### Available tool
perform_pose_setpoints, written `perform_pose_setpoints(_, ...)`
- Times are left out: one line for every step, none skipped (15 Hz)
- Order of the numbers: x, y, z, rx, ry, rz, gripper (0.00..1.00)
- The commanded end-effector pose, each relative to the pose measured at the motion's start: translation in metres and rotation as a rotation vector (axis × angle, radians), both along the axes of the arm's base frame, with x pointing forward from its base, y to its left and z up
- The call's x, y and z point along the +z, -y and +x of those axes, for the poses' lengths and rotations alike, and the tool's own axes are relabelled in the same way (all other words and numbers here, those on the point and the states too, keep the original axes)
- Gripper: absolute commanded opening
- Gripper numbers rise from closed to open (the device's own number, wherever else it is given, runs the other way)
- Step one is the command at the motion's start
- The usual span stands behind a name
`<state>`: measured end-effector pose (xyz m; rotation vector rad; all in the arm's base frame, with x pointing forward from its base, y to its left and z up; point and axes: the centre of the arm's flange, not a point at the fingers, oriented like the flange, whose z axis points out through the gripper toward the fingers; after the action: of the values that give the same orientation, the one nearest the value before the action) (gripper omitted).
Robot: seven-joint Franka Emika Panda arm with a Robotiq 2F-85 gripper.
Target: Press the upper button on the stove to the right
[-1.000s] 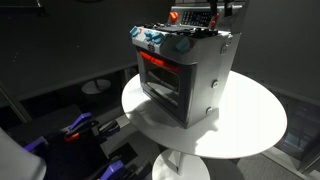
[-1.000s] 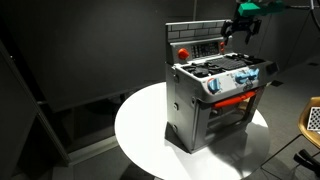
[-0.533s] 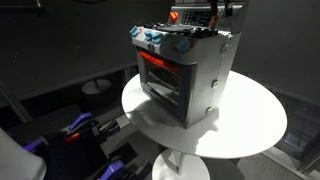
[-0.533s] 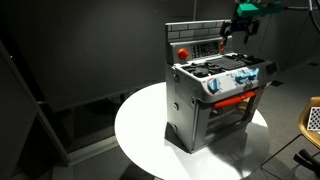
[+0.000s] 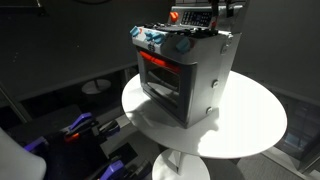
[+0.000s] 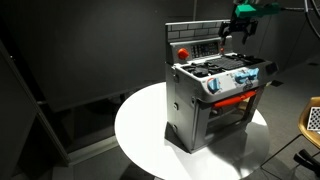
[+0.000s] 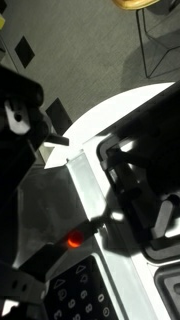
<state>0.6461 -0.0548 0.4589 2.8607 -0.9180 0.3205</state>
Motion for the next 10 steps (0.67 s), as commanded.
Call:
perform_pose_setpoints(0.008,0.002,0.01,-0.004,0.012,0.013,1.0)
perform_pose_setpoints(0.01,0.001,0.006,-0.004,0.002,0.013,1.0)
perform_pose_setpoints(0.011,0.001,0.003,0.001,-0.01,0.016,1.0)
perform_pose_setpoints(0.012,0.001,-0.002,0.005,-0.018,0.018,1.0)
perform_pose_setpoints(0.014,0.001,-0.007,0.01,-0.034,0.022,1.0)
perform_pose_setpoints(0.015,0.001,-0.012,0.012,-0.047,0.02,1.0)
perform_pose_setpoints(0.016,0.001,-0.017,0.014,-0.063,0.023,1.0)
perform_pose_setpoints(0.017,0.001,-0.023,0.019,-0.083,0.025,1.0)
perform_pose_setpoints(0.018,0.001,-0.029,0.026,-0.105,0.028,1.0)
perform_pose_setpoints(0.02,0.002,-0.036,0.035,-0.131,0.028,1.0)
